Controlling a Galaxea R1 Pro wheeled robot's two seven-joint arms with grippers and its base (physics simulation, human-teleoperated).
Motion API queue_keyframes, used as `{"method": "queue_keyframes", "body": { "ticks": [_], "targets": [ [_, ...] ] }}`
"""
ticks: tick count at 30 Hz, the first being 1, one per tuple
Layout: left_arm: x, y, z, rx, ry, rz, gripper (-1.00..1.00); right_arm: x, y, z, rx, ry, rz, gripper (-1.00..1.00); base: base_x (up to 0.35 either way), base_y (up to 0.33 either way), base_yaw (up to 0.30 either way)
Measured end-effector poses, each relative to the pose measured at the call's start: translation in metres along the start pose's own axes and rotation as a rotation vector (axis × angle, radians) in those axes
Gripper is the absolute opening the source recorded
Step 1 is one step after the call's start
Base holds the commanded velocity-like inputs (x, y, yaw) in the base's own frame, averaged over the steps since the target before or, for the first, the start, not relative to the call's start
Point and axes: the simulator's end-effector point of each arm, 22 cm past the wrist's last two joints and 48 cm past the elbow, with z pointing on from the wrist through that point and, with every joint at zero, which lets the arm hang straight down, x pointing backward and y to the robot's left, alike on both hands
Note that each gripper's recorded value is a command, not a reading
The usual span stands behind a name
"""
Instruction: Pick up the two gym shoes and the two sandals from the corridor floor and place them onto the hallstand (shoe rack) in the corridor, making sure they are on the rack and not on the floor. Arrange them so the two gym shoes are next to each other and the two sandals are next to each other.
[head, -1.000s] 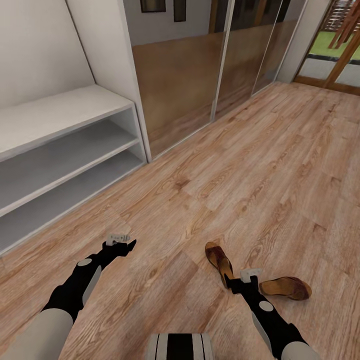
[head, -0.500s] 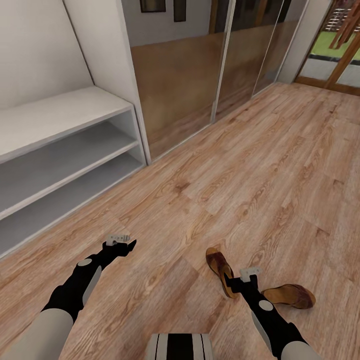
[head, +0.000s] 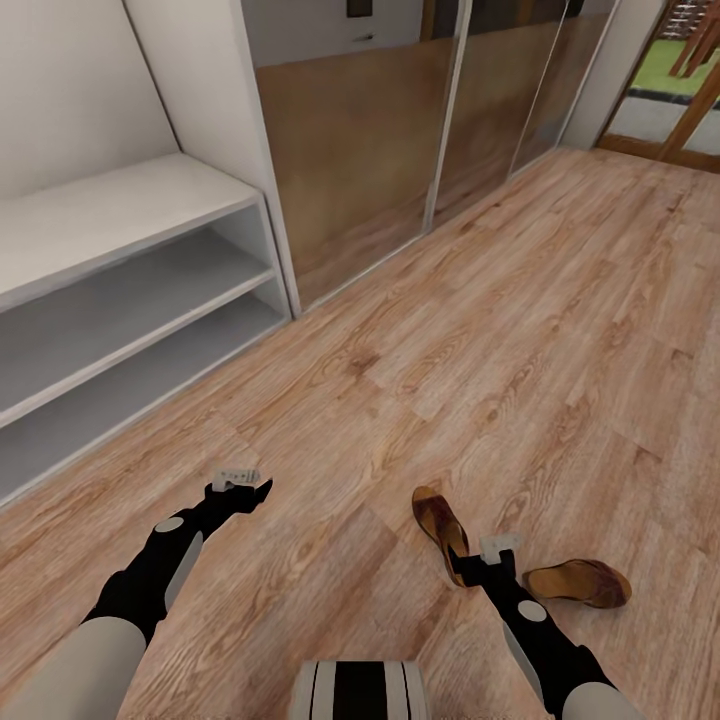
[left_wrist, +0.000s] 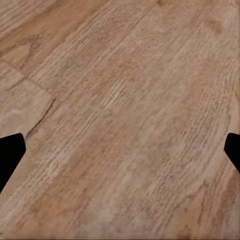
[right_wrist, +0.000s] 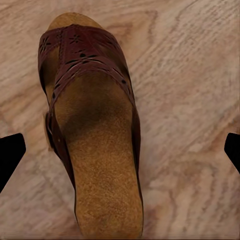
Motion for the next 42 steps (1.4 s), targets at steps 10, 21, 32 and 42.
{"method": "queue_keyframes", "body": {
  "ticks": [10,21,32,42],
  "targets": [
    [0.028,0.003,0.010,-0.001,0.044,-0.010,1.00,0.026,0.002,0.006,-0.004,0.044,0.003,1.00,0.000,0.000,0.000],
    [0.068,0.006,0.022,-0.002,0.105,-0.023,1.00,0.062,0.006,0.013,-0.011,0.104,0.008,1.00,0.000,0.000,0.000],
    [0.106,0.008,0.032,-0.002,0.161,-0.033,1.00,0.099,0.011,0.017,-0.020,0.166,0.013,1.00,0.000,0.000,0.000],
    [0.072,0.007,0.039,-0.002,0.093,-0.014,1.00,0.112,0.013,0.019,-0.023,0.187,0.015,1.00,0.000,0.000,0.000]
  ]
}}
